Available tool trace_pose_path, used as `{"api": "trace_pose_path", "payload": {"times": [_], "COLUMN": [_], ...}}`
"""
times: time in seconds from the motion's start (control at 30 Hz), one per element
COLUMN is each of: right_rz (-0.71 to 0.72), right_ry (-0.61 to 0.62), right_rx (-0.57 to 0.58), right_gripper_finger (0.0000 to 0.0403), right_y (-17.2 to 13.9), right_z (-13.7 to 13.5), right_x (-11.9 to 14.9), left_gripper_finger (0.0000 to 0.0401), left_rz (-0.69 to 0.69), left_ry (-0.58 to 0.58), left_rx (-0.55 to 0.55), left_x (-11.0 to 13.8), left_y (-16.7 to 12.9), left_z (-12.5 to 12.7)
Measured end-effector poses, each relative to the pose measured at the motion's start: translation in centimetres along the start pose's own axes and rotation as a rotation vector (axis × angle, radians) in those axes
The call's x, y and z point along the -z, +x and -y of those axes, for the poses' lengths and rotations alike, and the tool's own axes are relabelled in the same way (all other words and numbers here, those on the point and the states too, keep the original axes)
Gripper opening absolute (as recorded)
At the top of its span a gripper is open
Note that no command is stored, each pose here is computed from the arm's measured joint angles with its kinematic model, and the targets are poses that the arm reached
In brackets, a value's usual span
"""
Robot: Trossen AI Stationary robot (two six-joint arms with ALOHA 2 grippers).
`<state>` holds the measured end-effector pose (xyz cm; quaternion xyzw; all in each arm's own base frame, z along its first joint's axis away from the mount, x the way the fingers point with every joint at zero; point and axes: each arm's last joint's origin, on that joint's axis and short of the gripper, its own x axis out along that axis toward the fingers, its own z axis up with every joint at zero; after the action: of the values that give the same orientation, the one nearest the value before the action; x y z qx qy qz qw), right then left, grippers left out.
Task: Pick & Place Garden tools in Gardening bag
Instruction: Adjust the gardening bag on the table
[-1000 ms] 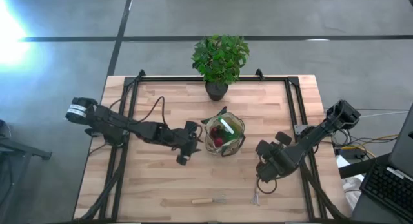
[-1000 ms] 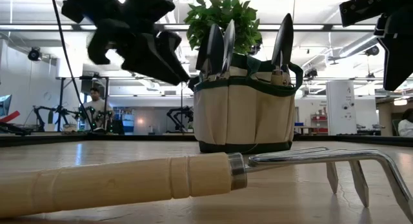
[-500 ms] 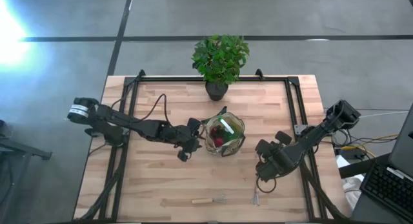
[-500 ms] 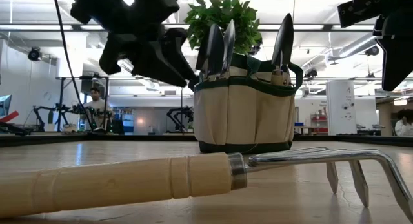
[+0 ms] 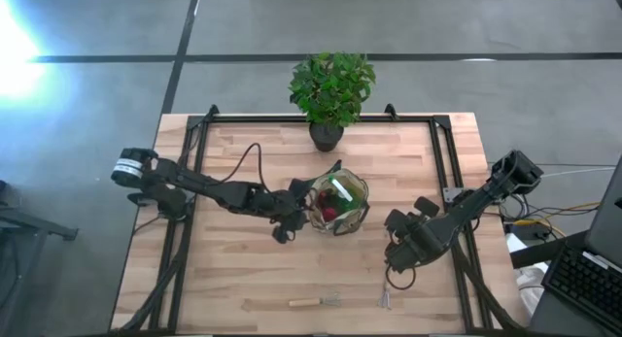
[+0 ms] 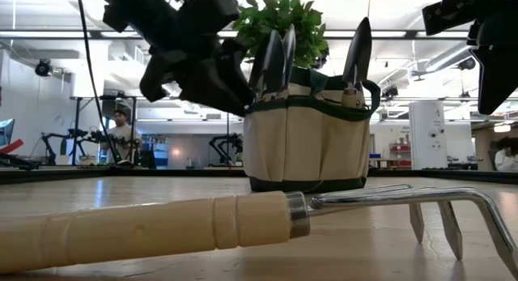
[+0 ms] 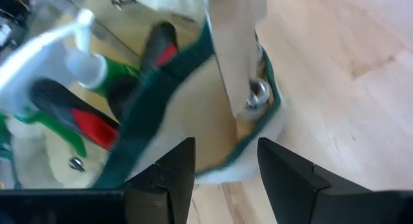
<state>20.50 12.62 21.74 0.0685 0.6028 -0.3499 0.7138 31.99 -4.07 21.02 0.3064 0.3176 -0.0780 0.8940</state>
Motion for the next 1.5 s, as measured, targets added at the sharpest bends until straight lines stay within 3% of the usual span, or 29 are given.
{"api": "trace_pose_path", "payload": {"times": [0.33,0.67,1.2,1.5], "right_rz": [0.021,0.021,0.022,0.025], "right_ry": [0.000,-0.004,-0.004,0.001], "right_rx": [0.008,0.009,0.009,0.006], "right_gripper_finger": [0.0052,0.0052,0.0052,0.0052], "right_y": [0.0,0.0,0.0,0.0], "right_z": [0.0,0.0,0.0,0.0], "right_x": [-0.1,-0.1,-0.1,-0.1], "left_gripper_finger": [0.0151,0.0012,0.0003,0.0002], "left_rz": [-0.059,-0.085,-0.187,-0.119], "left_ry": [-0.003,-0.009,-0.001,-0.018], "left_rx": [0.071,0.052,0.144,0.144], "left_x": [1.0,1.1,2.0,-0.4], "left_y": [1.7,1.3,0.7,-1.3], "left_z": [1.1,0.9,1.6,-0.1]}}
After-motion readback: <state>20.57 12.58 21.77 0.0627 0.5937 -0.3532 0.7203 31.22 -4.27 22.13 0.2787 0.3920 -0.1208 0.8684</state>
